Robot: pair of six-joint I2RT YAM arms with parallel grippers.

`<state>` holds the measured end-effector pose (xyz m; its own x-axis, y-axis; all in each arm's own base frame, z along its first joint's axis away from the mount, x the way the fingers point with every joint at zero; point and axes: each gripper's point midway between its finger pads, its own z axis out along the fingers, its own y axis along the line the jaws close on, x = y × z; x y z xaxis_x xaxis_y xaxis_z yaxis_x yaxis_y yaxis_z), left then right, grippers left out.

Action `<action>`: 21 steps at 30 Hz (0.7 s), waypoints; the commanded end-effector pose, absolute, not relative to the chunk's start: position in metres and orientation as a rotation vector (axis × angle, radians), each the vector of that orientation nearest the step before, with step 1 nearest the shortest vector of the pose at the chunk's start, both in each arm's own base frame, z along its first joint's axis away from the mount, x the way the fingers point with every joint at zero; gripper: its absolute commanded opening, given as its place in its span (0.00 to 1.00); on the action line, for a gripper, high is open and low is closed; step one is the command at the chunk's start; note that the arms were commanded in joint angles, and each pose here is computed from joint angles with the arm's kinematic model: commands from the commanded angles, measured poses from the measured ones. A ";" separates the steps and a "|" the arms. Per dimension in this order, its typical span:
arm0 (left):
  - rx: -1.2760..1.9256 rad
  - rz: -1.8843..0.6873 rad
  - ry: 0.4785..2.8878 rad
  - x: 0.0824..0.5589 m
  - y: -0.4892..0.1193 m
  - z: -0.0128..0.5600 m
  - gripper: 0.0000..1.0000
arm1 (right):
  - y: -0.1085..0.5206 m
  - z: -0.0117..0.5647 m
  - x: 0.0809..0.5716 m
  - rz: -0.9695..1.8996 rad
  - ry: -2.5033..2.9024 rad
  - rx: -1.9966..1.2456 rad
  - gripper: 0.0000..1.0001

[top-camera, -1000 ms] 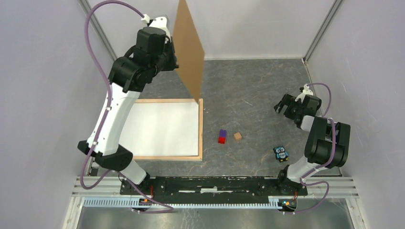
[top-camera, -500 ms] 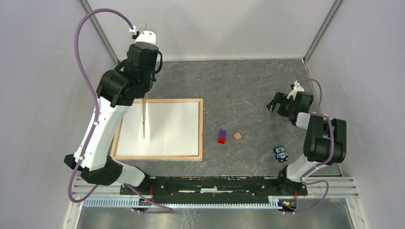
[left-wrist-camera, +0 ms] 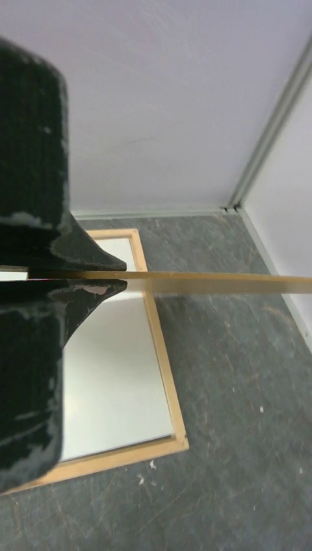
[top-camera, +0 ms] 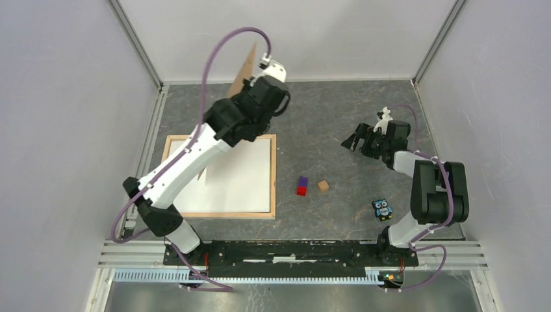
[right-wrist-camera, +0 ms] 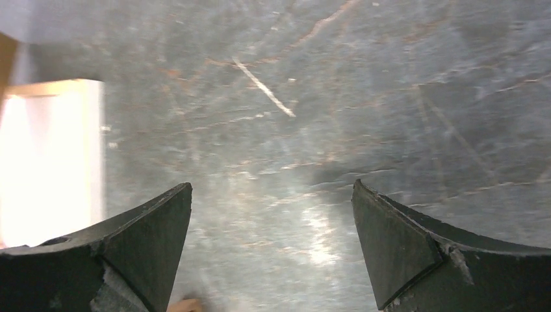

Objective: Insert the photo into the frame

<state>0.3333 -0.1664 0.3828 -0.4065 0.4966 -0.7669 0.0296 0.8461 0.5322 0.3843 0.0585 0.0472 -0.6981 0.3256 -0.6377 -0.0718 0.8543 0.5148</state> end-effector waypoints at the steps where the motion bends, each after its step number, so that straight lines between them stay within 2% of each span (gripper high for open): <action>1: 0.467 0.552 1.908 0.340 -0.200 0.357 0.02 | 0.089 0.133 0.395 0.934 2.042 0.234 0.98; 5: 0.553 0.572 1.936 0.339 -0.228 0.323 0.02 | 0.124 0.198 0.398 1.176 1.894 0.196 0.98; 13: 0.706 0.542 1.948 0.325 -0.263 0.282 0.02 | 0.177 0.290 0.423 1.459 1.712 0.192 0.96; 18: 0.735 0.541 1.944 0.317 -0.268 0.276 0.02 | 0.225 0.319 0.433 1.636 1.674 0.188 0.93; 21: 0.753 0.534 1.942 0.314 -0.270 0.275 0.02 | 0.254 0.318 0.436 1.682 1.703 0.183 0.92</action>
<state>0.3158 -0.2583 0.2722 -0.3766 0.7350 -0.5639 0.2753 0.6700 0.6894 0.4358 0.2202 0.2931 -0.6854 0.5795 -0.4409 -0.3755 0.2376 0.8959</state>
